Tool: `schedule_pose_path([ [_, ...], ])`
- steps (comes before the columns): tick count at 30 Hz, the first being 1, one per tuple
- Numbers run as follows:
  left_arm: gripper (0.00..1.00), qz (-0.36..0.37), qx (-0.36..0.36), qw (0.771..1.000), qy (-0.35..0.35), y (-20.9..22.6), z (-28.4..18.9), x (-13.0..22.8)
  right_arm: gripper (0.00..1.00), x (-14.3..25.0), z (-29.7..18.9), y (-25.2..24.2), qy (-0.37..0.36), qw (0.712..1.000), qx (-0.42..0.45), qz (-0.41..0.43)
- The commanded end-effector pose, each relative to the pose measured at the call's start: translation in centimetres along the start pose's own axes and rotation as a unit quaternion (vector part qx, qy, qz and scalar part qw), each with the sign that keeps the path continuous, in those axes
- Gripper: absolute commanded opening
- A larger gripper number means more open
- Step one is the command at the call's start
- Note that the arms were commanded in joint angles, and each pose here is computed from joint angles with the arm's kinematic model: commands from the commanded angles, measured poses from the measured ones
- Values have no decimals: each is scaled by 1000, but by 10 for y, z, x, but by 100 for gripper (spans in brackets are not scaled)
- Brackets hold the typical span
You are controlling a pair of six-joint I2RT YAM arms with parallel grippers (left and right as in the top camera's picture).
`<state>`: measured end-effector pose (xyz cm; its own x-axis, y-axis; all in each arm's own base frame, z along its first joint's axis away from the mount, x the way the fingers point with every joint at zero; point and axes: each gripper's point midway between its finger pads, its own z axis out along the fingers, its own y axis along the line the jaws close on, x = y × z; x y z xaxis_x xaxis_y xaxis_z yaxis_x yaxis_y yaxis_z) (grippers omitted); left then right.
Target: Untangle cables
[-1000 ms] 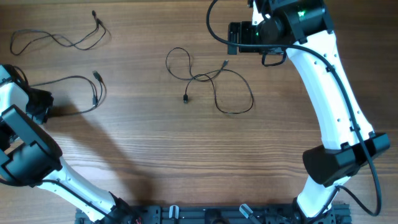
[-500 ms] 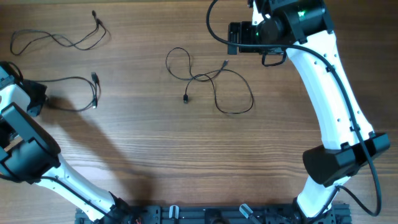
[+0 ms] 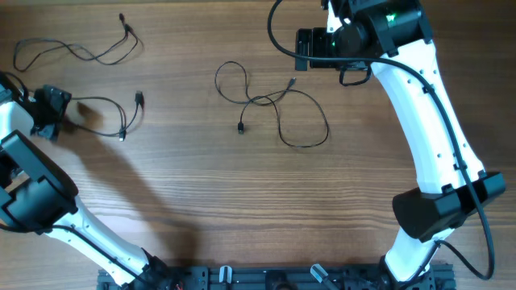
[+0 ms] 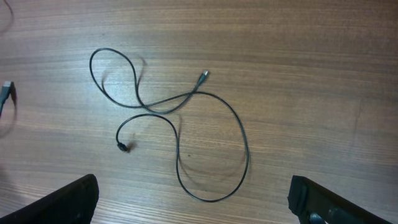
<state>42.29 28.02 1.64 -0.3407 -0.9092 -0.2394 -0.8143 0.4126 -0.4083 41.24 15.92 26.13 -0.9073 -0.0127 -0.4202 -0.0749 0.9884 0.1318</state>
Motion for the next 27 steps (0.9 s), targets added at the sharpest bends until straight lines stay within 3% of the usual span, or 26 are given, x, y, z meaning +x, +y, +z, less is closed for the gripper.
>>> schedule_pose_path([
  [1, 87, 5, -1, 1000, 4, -16, -41, 7, 100, 1, 3, -3, 1, 1000, 12, -6],
  [5, 83, -32, -80, 994, 64, -9, -41, 59, 100, 1, 3, -3, 1, 1000, 12, -6],
  [10, 54, 28, -112, 988, 100, -29, -29, 113, 100, 1, 3, -3, 1, 1000, 12, -6],
  [11, 45, 32, -121, 986, 108, -28, -27, 122, 100, 1, 3, -3, 1, 1000, 12, -6],
  [14, 33, 9, -175, 979, 105, -4, -26, 135, 100, 1, 3, -3, 1, 1000, 12, -6],
  [17, 33, 7, -191, 976, 103, 6, -26, 136, 100, 1, 3, -3, 1, 1000, 12, -6],
  [21, 55, 7, -186, 978, 97, 4, -24, 133, 100, 1, 3, -3, 1, 1000, 12, -6],
  [23, 54, 6, -185, 978, 96, 3, -24, 133, 100, 1, 3, -3, 1, 1000, 12, -7],
  [27, 38, -5, -185, 978, 92, 5, -21, 133, 100, 1, 3, -3, 1, 1000, 12, -6],
])
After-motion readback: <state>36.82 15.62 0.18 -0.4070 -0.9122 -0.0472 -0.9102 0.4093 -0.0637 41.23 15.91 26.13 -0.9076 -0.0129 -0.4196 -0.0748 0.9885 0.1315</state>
